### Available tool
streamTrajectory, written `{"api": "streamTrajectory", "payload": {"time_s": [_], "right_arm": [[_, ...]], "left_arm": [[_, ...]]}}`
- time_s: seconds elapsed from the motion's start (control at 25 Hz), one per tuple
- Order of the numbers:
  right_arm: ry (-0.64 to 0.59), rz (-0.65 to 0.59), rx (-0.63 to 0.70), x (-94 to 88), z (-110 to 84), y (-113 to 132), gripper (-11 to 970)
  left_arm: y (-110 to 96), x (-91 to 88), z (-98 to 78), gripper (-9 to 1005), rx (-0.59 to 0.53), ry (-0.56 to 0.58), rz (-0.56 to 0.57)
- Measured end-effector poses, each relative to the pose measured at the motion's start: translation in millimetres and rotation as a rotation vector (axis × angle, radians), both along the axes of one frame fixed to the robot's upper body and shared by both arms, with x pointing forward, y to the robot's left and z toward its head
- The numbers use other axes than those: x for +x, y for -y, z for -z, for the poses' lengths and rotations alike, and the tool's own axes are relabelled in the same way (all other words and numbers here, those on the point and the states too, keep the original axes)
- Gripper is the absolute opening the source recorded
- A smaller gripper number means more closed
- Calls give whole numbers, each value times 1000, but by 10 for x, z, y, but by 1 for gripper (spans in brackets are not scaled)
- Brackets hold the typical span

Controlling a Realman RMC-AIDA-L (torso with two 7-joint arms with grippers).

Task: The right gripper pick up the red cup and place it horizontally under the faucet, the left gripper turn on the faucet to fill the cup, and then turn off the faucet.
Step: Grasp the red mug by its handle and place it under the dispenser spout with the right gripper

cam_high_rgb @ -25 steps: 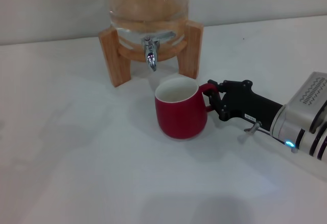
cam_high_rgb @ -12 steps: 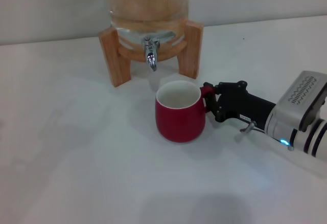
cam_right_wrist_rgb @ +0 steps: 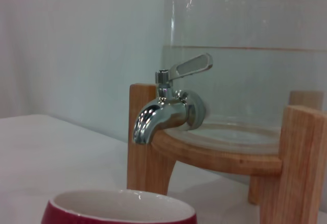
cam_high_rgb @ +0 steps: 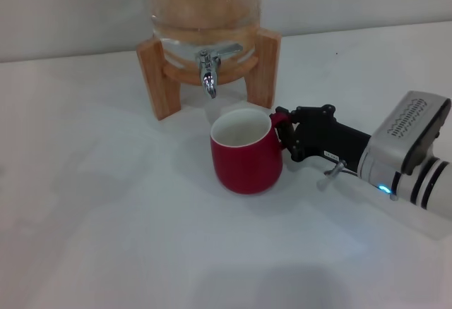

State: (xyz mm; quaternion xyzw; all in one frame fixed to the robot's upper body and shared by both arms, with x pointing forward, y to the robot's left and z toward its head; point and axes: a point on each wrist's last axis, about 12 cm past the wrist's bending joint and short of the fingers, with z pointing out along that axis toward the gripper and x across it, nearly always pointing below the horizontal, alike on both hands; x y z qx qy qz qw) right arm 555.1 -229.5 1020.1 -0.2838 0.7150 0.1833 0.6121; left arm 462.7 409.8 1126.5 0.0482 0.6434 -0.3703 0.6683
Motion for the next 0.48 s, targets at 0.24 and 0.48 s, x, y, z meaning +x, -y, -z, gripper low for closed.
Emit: {"api": "streamTrajectory", "payload": {"time_s": [0.24, 0.48], "right_arm": [[-7, 7, -5, 50, -13, -37, 105], [-18, 20, 1, 100, -29, -79, 100]], "left_arm": [[0, 0, 0, 872, 1, 1, 0], [0, 0, 0, 872, 1, 1, 0]]}}
